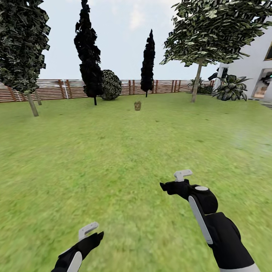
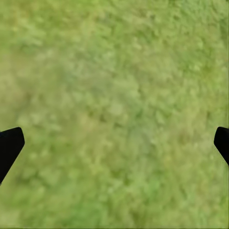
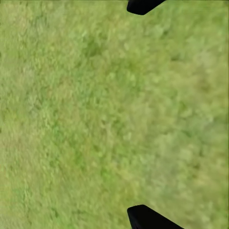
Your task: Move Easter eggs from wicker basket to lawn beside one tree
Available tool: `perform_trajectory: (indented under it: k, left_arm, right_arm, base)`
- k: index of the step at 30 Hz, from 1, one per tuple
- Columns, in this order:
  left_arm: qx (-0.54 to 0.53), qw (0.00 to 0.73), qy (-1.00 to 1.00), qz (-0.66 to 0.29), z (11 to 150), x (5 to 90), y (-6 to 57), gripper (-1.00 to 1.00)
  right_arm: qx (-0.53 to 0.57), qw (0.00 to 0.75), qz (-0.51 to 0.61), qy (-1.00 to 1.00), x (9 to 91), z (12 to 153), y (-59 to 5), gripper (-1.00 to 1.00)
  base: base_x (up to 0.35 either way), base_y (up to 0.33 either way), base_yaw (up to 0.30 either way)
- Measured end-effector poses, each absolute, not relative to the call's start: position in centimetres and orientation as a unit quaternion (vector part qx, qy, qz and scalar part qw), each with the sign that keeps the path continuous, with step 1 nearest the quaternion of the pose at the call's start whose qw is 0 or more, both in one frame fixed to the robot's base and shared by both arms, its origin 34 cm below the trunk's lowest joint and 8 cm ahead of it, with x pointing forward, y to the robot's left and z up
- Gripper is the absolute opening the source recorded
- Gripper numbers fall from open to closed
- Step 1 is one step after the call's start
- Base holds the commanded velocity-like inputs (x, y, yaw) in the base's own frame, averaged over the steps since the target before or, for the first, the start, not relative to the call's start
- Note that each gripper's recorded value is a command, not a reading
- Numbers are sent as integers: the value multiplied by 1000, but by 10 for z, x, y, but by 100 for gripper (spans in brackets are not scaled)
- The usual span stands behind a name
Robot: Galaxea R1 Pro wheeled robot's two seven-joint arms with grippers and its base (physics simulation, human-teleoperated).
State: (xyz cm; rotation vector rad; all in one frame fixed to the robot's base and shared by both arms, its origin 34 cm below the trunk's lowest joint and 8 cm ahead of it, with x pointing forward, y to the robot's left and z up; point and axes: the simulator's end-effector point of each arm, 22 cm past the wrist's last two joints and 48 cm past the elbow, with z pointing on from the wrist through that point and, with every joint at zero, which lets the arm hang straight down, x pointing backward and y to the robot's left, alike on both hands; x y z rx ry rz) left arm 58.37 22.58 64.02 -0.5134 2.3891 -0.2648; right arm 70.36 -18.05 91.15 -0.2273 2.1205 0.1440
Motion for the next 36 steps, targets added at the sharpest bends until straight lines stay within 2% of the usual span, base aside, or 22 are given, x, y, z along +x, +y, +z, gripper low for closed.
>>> perform_trajectory:
  k: [36]
  left_arm:
    - [-197,335,916,-102,640,584,225,100]
  right_arm:
    - [-93,482,60,869,704,912,-180,100]
  base:
    - [334,0,0]
